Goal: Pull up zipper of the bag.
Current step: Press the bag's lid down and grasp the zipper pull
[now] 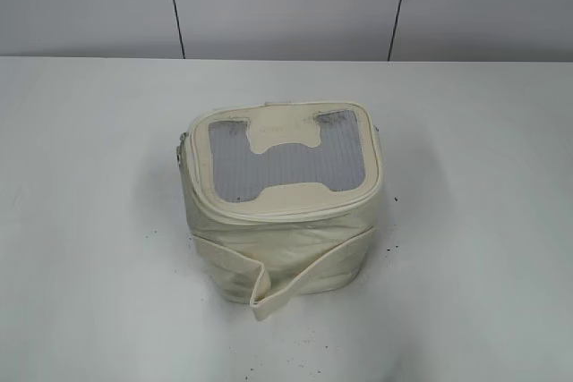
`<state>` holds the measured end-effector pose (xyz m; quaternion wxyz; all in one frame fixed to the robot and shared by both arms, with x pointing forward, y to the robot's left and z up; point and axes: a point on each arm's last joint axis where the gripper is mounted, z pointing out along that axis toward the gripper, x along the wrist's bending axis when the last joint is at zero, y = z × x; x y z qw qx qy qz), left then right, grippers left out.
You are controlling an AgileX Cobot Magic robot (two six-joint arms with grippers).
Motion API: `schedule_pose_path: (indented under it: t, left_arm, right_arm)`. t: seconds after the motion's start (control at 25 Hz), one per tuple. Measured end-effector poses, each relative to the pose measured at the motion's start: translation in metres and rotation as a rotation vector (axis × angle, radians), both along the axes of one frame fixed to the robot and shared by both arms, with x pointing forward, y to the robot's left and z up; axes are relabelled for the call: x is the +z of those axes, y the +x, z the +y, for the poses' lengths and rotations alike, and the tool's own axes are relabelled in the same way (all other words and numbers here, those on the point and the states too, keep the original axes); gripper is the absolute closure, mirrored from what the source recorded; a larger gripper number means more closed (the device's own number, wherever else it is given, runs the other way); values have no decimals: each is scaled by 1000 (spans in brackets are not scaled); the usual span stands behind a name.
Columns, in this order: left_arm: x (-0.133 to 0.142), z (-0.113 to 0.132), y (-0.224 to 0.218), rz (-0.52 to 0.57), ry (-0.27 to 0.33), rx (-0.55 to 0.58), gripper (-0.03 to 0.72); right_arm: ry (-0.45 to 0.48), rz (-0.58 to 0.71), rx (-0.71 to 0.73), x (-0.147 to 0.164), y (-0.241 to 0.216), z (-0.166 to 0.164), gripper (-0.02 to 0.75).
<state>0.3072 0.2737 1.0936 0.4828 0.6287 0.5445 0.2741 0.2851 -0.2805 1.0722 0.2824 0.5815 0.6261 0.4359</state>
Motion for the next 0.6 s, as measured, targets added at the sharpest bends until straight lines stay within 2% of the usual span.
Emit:
schedule_pose_path:
  t: [0.16,0.32,0.4,0.6]
  left_arm:
    - [4,-13,35,63,-41,-126,443]
    - [-4,-23,73,177,-79,-219,424]
    - [-14,-28,94,245,-90,-259,408]
    - [-25,-35,127,319,-119,-325,391]
  right_arm:
    - [-24,23,96,8,27,8,153]
    - [-112,118,238,15,64,23,178]
    - [-161,149,322,19,85,34,204]
    - [-214,197,529,31,150,63,229]
